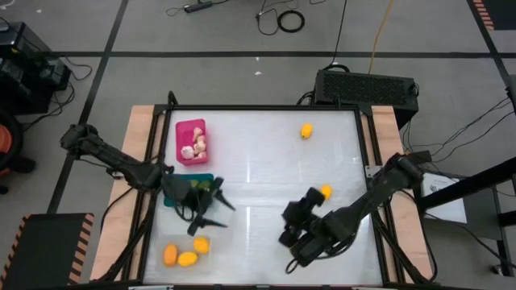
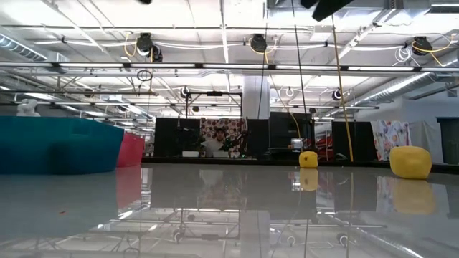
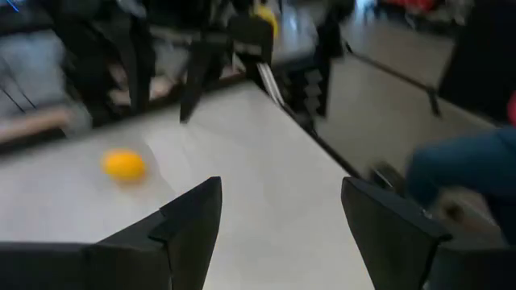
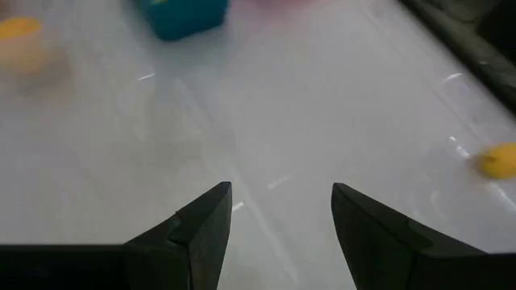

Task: Sort produce into baskets
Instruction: Put the yellow lime into the transparent bin

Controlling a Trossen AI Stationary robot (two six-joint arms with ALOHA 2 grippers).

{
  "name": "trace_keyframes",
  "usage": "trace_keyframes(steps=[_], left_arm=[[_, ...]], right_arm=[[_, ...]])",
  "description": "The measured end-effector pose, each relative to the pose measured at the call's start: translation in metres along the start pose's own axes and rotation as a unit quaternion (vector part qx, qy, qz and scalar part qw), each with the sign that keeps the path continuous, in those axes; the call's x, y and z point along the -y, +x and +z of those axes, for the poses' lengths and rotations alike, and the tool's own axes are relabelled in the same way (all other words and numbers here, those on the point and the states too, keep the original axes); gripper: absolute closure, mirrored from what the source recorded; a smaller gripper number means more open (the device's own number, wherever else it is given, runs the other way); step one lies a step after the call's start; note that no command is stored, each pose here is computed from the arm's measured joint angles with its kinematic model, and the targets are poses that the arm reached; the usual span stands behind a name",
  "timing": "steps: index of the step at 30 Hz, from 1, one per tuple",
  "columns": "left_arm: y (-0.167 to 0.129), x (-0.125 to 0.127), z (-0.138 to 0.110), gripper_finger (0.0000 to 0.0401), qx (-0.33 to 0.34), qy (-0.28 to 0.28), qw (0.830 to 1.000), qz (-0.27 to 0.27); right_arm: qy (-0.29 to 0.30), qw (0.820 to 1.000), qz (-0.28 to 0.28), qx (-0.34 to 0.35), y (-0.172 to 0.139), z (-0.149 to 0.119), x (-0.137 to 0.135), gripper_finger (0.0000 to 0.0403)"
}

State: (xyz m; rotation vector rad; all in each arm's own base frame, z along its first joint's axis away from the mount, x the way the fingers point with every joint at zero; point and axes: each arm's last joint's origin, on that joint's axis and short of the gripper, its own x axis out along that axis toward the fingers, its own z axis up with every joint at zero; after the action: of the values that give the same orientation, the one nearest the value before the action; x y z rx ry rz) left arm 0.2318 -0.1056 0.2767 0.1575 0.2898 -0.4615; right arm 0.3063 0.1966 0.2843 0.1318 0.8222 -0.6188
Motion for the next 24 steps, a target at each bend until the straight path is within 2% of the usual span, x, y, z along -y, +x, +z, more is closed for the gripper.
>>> trace_keyframes(steps=[4, 9, 12, 16, 19, 24], left_arm=[[0.000, -0.016, 0.002, 0.0138, 0.065, 0.005, 0.997, 0.036], [-0.003, -0.030, -0.016, 0.0138, 0.132, 0.002, 0.988, 0.075], [-0.006, -0.035, -0.027, 0.0138, 0.156, 0.001, 0.984, 0.092], [-0.009, -0.044, -0.034, 0.0138, 0.163, -0.001, 0.980, 0.116], [-0.010, -0.049, -0.035, 0.0138, 0.162, -0.003, 0.978, 0.128], [-0.007, -0.056, -0.041, 0.0138, 0.141, 0.009, 0.981, 0.130]], right_arm=[[0.030, 0.999, -0.034, 0.019, -0.016, 0.003, 0.035, 0.0197], [0.129, 0.989, -0.043, 0.055, -0.020, -0.011, 0.086, 0.0197], [0.222, 0.970, -0.066, 0.077, -0.002, -0.029, 0.114, 0.0197], [0.339, 0.932, -0.110, 0.062, 0.029, -0.047, 0.151, 0.0197], [0.369, 0.917, -0.151, 0.036, 0.052, -0.051, 0.174, 0.0197], [0.369, 0.901, -0.227, -0.032, 0.085, -0.045, 0.213, 0.0197]])
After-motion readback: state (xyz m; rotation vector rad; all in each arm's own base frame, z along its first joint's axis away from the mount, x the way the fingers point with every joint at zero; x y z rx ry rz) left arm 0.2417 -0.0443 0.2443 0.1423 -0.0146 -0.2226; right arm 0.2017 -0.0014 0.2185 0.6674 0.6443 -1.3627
